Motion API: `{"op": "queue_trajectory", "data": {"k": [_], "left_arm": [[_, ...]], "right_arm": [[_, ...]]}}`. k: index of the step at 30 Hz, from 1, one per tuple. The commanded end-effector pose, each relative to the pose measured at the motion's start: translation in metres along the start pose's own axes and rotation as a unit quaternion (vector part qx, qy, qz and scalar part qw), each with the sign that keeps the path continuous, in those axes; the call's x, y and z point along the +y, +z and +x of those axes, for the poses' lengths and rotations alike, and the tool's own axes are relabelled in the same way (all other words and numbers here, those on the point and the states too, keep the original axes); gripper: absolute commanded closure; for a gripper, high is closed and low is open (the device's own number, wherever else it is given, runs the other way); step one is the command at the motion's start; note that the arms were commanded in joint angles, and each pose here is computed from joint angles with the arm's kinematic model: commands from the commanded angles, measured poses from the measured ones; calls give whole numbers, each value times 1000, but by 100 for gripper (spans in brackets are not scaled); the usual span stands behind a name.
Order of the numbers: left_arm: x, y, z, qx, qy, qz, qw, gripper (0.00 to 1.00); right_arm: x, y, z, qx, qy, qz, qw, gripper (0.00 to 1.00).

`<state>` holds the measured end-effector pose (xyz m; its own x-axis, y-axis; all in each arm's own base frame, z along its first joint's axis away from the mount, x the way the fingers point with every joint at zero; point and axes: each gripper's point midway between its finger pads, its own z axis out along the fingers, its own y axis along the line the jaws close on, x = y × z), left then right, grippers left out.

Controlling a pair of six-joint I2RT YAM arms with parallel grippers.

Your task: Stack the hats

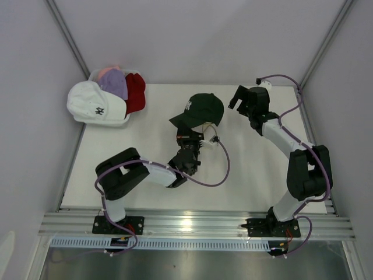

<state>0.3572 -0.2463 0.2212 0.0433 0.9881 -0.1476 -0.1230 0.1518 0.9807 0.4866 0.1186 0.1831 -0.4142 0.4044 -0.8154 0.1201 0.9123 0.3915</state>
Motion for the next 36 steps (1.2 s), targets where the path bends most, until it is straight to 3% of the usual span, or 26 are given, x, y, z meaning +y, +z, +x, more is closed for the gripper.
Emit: {"op": "queue_trajectory", "data": {"k": [1,9,18,23,26,27,29,30,32,36], "left_arm": [[37,-14,5,-2,-136,-86,987,99],[0,-25,22,33,-138,-53,988,99],[-49,-44,8,17,-120,-11,993,99],[-49,-51,9,15,-131,-8,991,96],[-37,-51,10,12,-146,-15,989,76],[-34,-51,9,11,-147,-17,989,75],[-27,-50,9,11,-148,-22,989,64],[-18,-49,7,11,-159,-29,987,40],[-2,-48,8,15,-180,-40,983,16],[60,-48,17,39,-270,-83,958,7]], "right_arm": [[-1,-17,-23,-20,17,2,1000,0],[-6,-27,-26,-25,19,1,1000,0],[-4,-26,-23,-18,17,-4,1000,0],[-4,-27,-21,-13,16,-7,1000,0],[-1,-28,-21,-12,18,-13,1000,0],[0,-28,-21,-12,19,-15,1000,0],[3,-29,-21,-10,19,-23,1000,0],[5,-29,-22,-10,18,-28,999,1],[15,-34,-26,-7,8,-50,999,0],[28,-41,-39,-6,-1,-76,997,0]]}}
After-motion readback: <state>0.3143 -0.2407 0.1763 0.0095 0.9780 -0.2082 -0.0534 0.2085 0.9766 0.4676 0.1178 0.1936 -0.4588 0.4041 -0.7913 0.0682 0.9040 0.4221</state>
